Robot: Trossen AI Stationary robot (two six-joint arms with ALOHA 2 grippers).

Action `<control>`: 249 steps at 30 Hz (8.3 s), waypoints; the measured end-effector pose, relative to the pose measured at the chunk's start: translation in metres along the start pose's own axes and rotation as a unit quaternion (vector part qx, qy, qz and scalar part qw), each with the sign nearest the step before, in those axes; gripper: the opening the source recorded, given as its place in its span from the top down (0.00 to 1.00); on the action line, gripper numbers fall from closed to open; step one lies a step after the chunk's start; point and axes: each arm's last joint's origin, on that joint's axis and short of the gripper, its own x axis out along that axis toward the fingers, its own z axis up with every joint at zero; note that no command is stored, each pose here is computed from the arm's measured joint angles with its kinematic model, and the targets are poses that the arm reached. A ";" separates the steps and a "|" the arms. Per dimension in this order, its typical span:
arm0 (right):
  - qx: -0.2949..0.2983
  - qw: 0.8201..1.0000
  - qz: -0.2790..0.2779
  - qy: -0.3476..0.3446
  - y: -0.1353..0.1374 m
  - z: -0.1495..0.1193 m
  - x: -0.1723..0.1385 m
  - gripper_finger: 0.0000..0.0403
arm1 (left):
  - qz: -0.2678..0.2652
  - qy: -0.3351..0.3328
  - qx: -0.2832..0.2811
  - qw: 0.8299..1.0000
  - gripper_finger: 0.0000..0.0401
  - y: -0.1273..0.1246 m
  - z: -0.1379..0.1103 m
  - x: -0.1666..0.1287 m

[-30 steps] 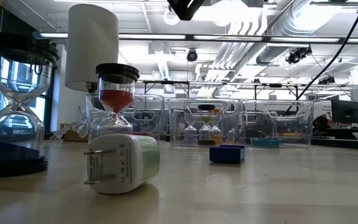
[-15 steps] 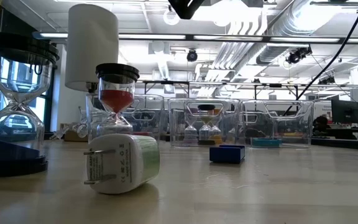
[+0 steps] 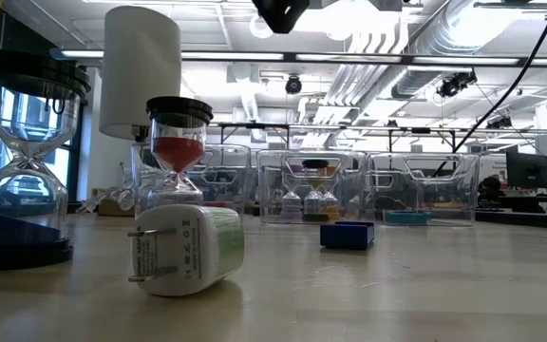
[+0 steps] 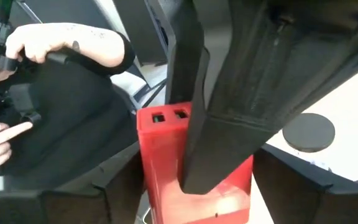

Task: Pick & Place Office items
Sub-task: Put the red charger adapter into the left transparent bin

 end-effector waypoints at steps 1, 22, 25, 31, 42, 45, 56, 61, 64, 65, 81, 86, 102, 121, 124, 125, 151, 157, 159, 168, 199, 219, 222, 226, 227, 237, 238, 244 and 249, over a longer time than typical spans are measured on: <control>0.001 1.000 -0.002 0.002 0.000 0.000 0.000 0.32 | 0.000 0.001 -0.002 1.000 0.72 0.000 0.000 0.000; 0.036 0.968 -0.246 0.042 -0.007 -0.006 -0.023 0.29 | -0.005 0.008 -0.093 0.996 0.72 -0.026 0.007 -0.038; 0.035 0.944 -0.323 0.052 -0.007 -0.009 -0.029 0.29 | 0.005 0.009 -0.092 0.996 0.72 -0.037 0.007 -0.041; 0.049 0.899 -0.425 0.097 -0.002 -0.025 -0.033 0.29 | 0.049 0.027 -0.110 0.992 0.72 -0.037 0.004 -0.058; 0.003 0.804 -0.574 0.157 0.050 -0.068 -0.036 0.29 | 0.189 0.055 -0.141 0.970 0.72 0.018 -0.007 -0.100; -0.009 0.797 -0.585 0.149 0.065 -0.075 -0.035 0.29 | 0.236 0.073 -0.164 0.955 0.72 0.043 -0.016 -0.114; 0.034 0.801 -0.585 0.121 0.094 -0.091 -0.035 0.29 | 0.360 0.182 -0.299 0.865 0.72 0.135 -0.069 -0.135; 0.013 0.783 -0.607 0.138 0.088 -0.091 -0.041 0.29 | 0.353 0.188 -0.319 0.859 0.72 0.146 -0.076 -0.136; 0.010 0.786 -0.600 0.147 0.082 -0.088 -0.040 0.29 | 0.350 0.189 -0.320 0.860 0.72 0.146 -0.076 -0.136; 0.016 0.787 -0.598 0.154 0.080 -0.087 -0.040 0.29 | 0.349 0.190 -0.320 0.860 0.72 0.146 -0.076 -0.136; 0.085 0.801 -0.571 0.159 0.077 -0.090 -0.034 0.29 | 0.341 0.247 -0.356 0.834 0.72 0.147 -0.109 -0.123; 0.102 0.805 -0.564 0.152 0.075 -0.089 -0.033 0.30 | 0.340 0.251 -0.375 0.825 0.72 0.150 -0.123 -0.118; 0.088 0.811 -0.560 0.147 0.075 -0.087 -0.031 0.46 | 0.293 0.233 -0.430 0.821 0.72 0.165 -0.165 -0.102; 0.077 0.811 -0.560 0.150 0.075 -0.087 -0.031 0.53 | 0.315 0.289 -0.383 0.819 0.72 0.169 -0.180 -0.057; 0.074 0.810 -0.564 0.145 0.075 -0.087 -0.030 0.53 | 0.331 0.309 -0.363 0.814 0.72 0.169 -0.183 -0.058; 0.073 0.809 -0.565 0.143 0.075 -0.086 -0.030 0.53 | 0.329 0.313 -0.354 0.818 0.72 0.169 -0.183 -0.058; 0.068 0.807 -0.571 0.135 0.074 -0.086 -0.031 0.53 | 0.161 0.529 0.078 0.829 0.72 0.141 -0.194 -0.021; 0.070 0.806 -0.572 0.134 0.070 -0.094 -0.031 0.53 | 0.153 0.550 0.121 0.812 0.72 0.139 -0.195 -0.018; 0.075 0.809 -0.569 0.127 0.066 -0.100 -0.030 0.53 | 0.153 0.550 0.121 0.812 0.72 0.139 -0.195 -0.018; 0.062 0.817 -0.560 0.124 0.063 -0.102 -0.028 0.53 | 0.147 0.547 0.118 0.816 0.70 0.138 -0.195 -0.017; 0.057 0.817 -0.560 0.125 0.063 -0.102 -0.028 0.53 | 0.255 0.463 -0.035 0.848 0.73 0.192 -0.149 -0.053; 0.058 0.816 -0.561 0.128 0.063 -0.103 -0.028 0.53 | 0.139 0.612 0.097 0.773 0.73 0.214 -0.206 -0.012; 0.058 0.816 -0.561 0.128 0.063 -0.103 -0.028 0.53 | 0.140 0.612 0.097 0.773 0.73 0.214 -0.206 -0.012; 0.057 0.815 -0.562 0.128 0.063 -0.103 -0.028 0.53 | 0.159 0.603 0.076 0.778 0.73 0.215 -0.205 -0.011; 0.057 0.815 -0.562 0.128 0.063 -0.103 -0.028 0.53 | 0.166 0.600 0.065 0.780 0.73 0.215 -0.205 -0.011; 0.059 0.815 -0.562 0.126 0.063 -0.102 -0.028 0.53 | 0.179 0.616 0.019 0.767 0.73 0.214 -0.221 0.002; 0.060 0.816 -0.562 0.126 0.063 -0.103 -0.028 0.53 | 0.180 0.618 0.014 0.765 0.73 0.215 -0.224 0.005; 0.062 0.816 -0.562 0.124 0.063 -0.102 -0.028 0.53 | 0.158 0.637 0.023 0.755 0.73 0.215 -0.237 0.014; 0.062 0.816 -0.562 0.124 0.063 -0.102 -0.028 0.53 | 0.147 0.638 0.036 0.755 0.73 0.214 -0.236 0.015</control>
